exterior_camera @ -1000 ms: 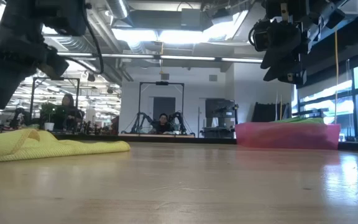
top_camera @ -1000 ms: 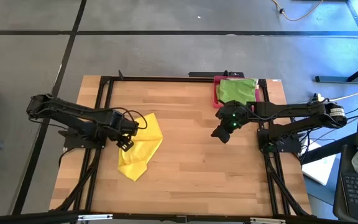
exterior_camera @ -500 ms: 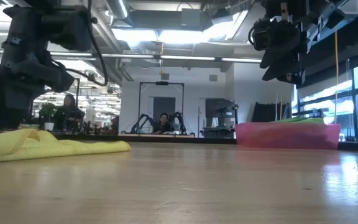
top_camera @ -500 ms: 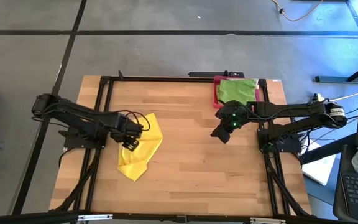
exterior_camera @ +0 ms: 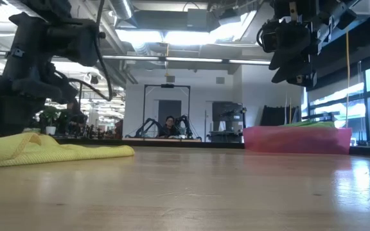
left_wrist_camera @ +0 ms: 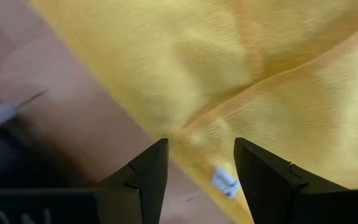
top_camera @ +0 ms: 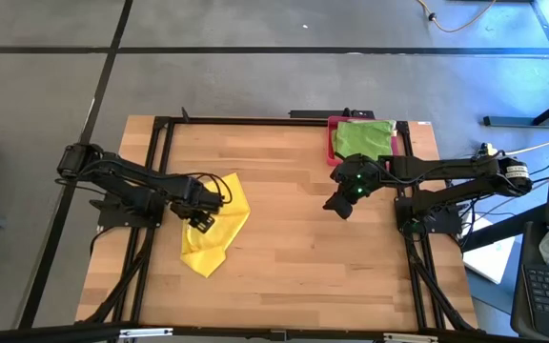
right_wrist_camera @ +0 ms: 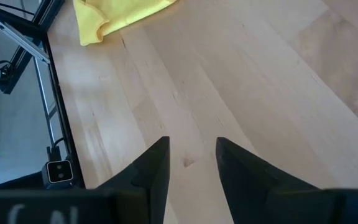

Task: Fold microfiber towels
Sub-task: Fold the yellow towel

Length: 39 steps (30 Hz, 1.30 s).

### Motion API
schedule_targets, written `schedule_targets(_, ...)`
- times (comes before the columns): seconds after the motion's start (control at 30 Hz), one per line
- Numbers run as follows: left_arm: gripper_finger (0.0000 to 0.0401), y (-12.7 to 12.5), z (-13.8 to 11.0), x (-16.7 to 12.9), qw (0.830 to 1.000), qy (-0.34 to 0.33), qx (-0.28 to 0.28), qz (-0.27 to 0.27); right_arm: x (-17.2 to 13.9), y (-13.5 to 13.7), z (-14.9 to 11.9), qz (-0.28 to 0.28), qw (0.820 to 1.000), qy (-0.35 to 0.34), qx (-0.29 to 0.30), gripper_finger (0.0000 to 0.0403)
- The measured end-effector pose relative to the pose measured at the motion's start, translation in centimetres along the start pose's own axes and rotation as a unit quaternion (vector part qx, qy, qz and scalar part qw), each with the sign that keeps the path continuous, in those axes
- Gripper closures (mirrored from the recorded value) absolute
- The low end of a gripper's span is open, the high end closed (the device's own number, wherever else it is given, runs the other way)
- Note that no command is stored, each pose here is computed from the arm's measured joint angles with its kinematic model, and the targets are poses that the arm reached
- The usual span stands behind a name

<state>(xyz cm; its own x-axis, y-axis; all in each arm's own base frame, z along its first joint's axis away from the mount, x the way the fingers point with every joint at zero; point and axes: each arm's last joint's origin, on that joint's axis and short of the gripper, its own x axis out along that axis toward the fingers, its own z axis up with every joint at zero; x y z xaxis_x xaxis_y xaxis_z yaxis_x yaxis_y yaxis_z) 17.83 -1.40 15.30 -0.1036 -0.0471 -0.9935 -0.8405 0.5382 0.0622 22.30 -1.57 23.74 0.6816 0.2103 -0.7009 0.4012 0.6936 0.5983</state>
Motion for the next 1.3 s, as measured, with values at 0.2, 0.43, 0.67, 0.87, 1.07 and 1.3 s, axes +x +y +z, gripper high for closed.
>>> schedule_targets(0.2, 0.0225, 0.2, 0.0, -0.1, 1.000, -0.010, -0.013, 0.008, 0.0, 0.0, 0.0, 0.001, 1.000, 0.001, 0.000, 0.0270)
schedule_targets(0.43, 0.0225, -0.1, 0.4, 0.1, 0.999, -0.028, -0.014, -0.015, 0.0, 0.0, 0.0, 0.001, 1.000, 0.001, 0.000, 0.0270)
schedule_targets(0.67, 0.0225, 0.7, 0.3, 1.0, 1.000, 0.004, -0.026, -0.012, 0.0, 0.0, 0.0, 0.002, 1.000, 0.002, 0.000, 0.0270)
schedule_targets(0.87, 0.0225, 0.5, 0.4, 1.0, 1.000, 0.002, -0.025, -0.018, 0.0, 0.0, 0.0, 0.002, 1.000, 0.002, 0.000, 0.0270)
schedule_targets(1.07, 0.0225, 0.3, 0.4, 1.0, 0.999, 0.007, -0.027, -0.035, 0.0, 0.0, 0.0, 0.002, 1.000, 0.002, -0.002, 0.0270)
schedule_targets(1.3, 0.0226, 0.2, 0.4, 0.8, 0.999, 0.007, -0.028, -0.035, 0.0, 0.0, 0.0, 0.001, 1.000, 0.002, -0.002, 0.0270)
